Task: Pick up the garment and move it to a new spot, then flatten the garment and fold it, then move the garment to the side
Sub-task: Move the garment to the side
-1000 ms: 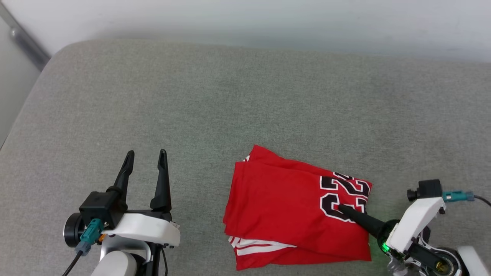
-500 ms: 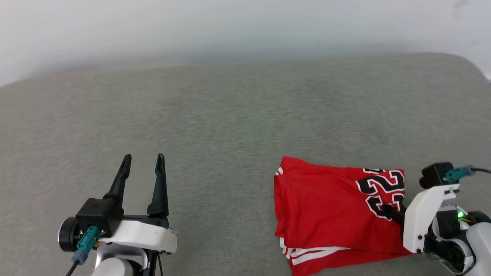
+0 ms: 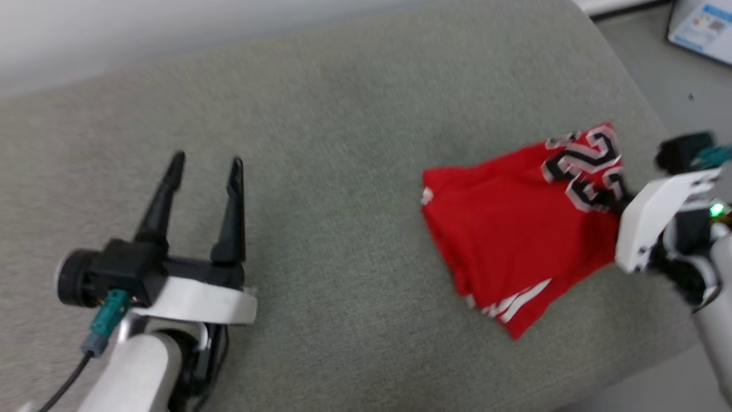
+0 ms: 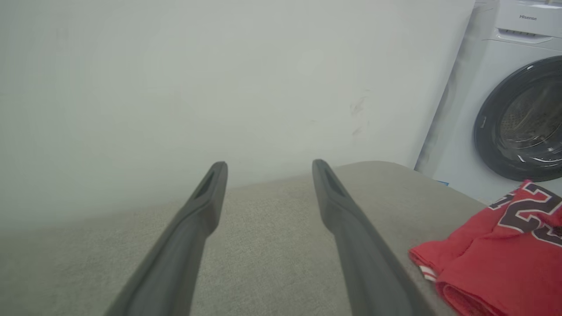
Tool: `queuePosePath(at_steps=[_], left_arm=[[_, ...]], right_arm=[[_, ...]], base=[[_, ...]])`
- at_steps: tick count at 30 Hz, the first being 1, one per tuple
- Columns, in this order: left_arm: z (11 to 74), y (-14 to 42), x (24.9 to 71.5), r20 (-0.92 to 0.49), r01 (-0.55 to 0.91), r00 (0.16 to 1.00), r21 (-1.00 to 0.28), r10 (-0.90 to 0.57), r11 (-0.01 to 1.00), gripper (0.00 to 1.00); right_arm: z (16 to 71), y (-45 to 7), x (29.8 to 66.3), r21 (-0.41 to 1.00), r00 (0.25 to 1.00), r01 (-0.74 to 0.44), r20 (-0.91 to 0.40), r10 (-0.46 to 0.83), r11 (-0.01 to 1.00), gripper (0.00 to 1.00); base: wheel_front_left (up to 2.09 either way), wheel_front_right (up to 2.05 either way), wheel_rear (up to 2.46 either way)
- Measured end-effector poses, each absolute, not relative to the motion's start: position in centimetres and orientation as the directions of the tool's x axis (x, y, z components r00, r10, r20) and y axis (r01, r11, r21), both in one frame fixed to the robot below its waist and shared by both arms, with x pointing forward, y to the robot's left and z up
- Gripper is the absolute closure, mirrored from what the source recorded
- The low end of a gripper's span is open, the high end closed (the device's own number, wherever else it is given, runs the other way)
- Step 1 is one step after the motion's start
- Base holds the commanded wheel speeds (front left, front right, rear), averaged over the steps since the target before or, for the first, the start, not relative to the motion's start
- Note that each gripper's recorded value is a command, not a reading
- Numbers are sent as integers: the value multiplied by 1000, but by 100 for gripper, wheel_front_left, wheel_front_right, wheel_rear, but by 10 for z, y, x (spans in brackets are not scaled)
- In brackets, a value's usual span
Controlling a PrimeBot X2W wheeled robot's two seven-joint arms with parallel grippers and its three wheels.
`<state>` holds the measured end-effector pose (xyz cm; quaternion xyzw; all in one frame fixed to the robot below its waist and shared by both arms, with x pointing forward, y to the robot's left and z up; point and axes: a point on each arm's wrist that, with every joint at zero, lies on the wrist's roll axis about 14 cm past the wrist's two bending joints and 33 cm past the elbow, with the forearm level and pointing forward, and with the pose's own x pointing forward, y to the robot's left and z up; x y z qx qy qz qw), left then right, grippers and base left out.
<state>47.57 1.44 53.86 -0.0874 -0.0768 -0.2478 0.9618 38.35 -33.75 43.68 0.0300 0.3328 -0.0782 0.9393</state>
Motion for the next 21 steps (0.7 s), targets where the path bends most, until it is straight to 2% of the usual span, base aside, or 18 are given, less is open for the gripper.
queuePosePath(at_steps=[9,18,19,20,21], left_arm=[[509,-19,524,203,577,812,-135,-547,806,0],[462,-23,548,158,590,807,-156,-569,792,0],[457,-22,549,147,587,809,-159,-569,794,0],[452,-21,550,138,584,811,-159,-568,796,0],[449,-19,550,131,581,814,-161,-566,798,0]], right_arm=[[454,-452,405,-198,736,387,-522,-431,900,100],[417,-479,428,-233,695,473,-493,-523,850,100],[409,-478,429,-236,688,475,-500,-525,848,96],[400,-476,429,-231,682,480,-508,-526,846,66],[393,-475,428,-223,674,489,-517,-528,843,15]], base=[[0,0,0],[0,0,0],[0,0,0],[0,0,0],[0,0,0]])
